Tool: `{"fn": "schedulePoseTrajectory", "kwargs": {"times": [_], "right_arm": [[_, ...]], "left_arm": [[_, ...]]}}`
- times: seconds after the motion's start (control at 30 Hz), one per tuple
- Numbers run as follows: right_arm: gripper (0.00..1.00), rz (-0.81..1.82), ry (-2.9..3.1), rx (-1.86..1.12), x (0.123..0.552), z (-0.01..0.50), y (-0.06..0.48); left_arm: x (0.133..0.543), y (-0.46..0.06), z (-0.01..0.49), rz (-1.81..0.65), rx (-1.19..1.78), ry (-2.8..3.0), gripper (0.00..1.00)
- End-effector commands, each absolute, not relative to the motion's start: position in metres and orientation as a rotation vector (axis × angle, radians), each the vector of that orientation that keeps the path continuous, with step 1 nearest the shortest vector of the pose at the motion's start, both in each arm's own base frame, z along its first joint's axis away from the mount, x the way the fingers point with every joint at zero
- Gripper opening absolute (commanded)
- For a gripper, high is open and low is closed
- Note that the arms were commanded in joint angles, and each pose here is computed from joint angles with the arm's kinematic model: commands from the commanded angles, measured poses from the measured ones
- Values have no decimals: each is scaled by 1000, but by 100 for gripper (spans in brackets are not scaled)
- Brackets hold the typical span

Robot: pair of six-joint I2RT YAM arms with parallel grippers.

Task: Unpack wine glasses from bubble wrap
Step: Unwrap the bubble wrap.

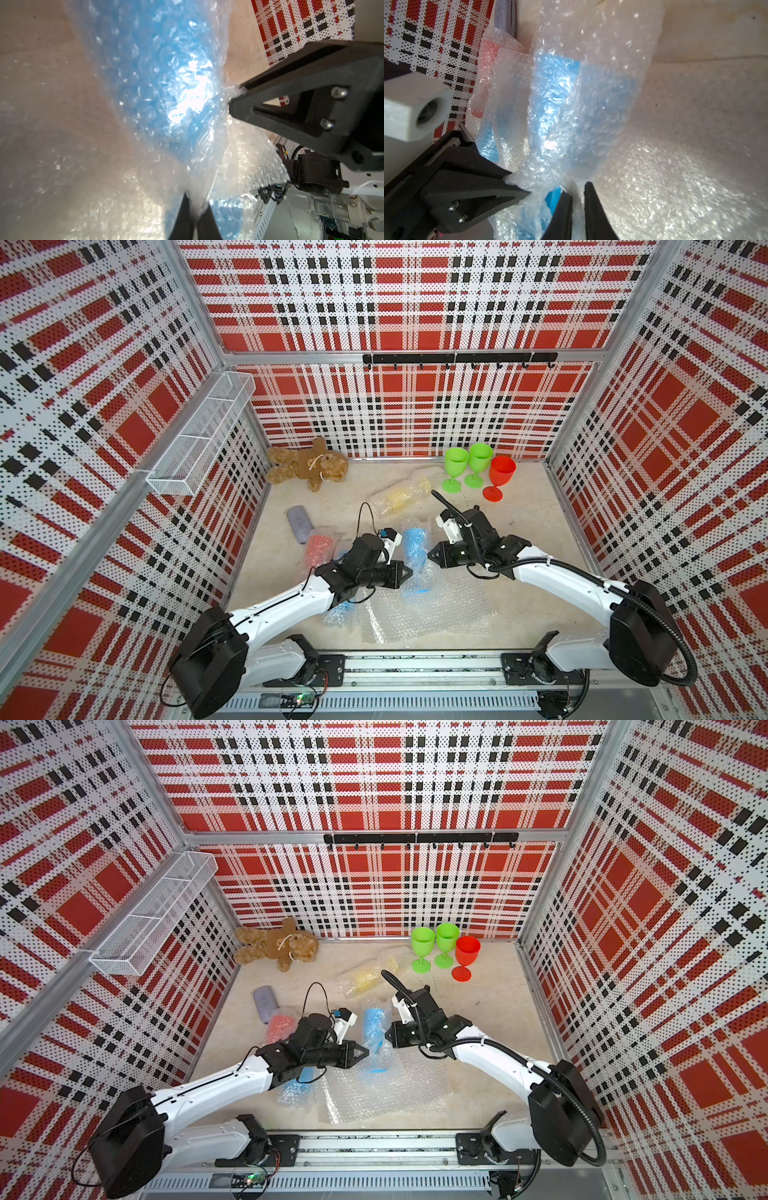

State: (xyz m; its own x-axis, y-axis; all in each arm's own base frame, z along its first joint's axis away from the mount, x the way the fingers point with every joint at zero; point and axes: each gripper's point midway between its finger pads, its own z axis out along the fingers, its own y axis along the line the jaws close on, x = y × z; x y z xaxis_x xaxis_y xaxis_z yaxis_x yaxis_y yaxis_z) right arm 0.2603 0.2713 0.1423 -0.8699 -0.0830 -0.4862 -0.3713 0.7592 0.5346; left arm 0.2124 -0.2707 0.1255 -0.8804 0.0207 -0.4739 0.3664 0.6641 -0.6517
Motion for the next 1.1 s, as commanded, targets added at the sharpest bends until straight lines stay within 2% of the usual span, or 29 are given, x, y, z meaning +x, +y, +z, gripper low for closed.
{"fn": "schedulePoseTrajectory", "kwargs": {"times": [0.0,0.17,0.43,1.07], "right_arm": [[12,838,2528,-328,260,136,256],[0,766,2565,-278,260,119,243],[0,687,2548,-223,259,116,226],[0,497,2573,-111,261,87,192]], "left_arm": [[205,-265,121,-1116,258,2473,0],[199,-255,117,-1130,179,2477,0],[196,-236,112,-1123,54,2475,0],[187,-229,85,-1085,27,2540,0]]}}
